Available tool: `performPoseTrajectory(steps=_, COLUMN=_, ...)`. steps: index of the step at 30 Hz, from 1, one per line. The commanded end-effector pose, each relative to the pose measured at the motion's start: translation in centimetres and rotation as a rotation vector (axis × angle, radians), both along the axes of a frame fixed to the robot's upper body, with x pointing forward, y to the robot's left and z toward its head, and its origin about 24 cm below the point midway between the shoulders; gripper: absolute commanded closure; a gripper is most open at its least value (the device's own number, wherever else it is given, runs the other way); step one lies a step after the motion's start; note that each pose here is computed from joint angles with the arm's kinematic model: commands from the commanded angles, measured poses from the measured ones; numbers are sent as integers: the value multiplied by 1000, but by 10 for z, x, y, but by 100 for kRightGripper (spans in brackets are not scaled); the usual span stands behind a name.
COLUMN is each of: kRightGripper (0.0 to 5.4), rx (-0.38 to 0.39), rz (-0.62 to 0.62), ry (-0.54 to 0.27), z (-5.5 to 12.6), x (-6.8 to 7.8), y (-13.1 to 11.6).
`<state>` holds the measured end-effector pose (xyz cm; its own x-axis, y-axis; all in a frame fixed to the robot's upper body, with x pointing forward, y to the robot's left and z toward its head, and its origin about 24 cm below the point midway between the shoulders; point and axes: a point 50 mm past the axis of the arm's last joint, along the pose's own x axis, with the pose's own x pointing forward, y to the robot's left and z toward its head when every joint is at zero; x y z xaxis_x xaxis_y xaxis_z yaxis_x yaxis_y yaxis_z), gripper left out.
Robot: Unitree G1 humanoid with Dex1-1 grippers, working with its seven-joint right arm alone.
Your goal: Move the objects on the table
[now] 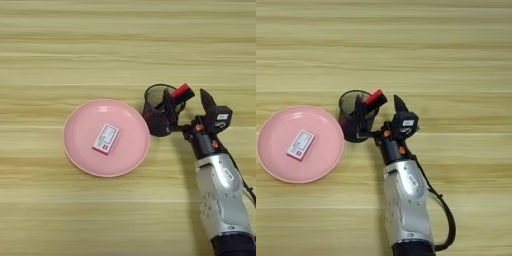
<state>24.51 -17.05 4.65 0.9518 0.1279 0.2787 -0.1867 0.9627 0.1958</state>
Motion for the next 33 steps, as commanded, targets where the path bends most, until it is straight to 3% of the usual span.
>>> performPoseTrajectory(steps=1, kRightGripper=53, rx=-9, rz=19, ry=-86, z=21, x=11, y=4)
performPoseTrajectory(steps=33, kRightGripper=393, rx=16, rz=29, ry=-66, z=19, x=11, y=3)
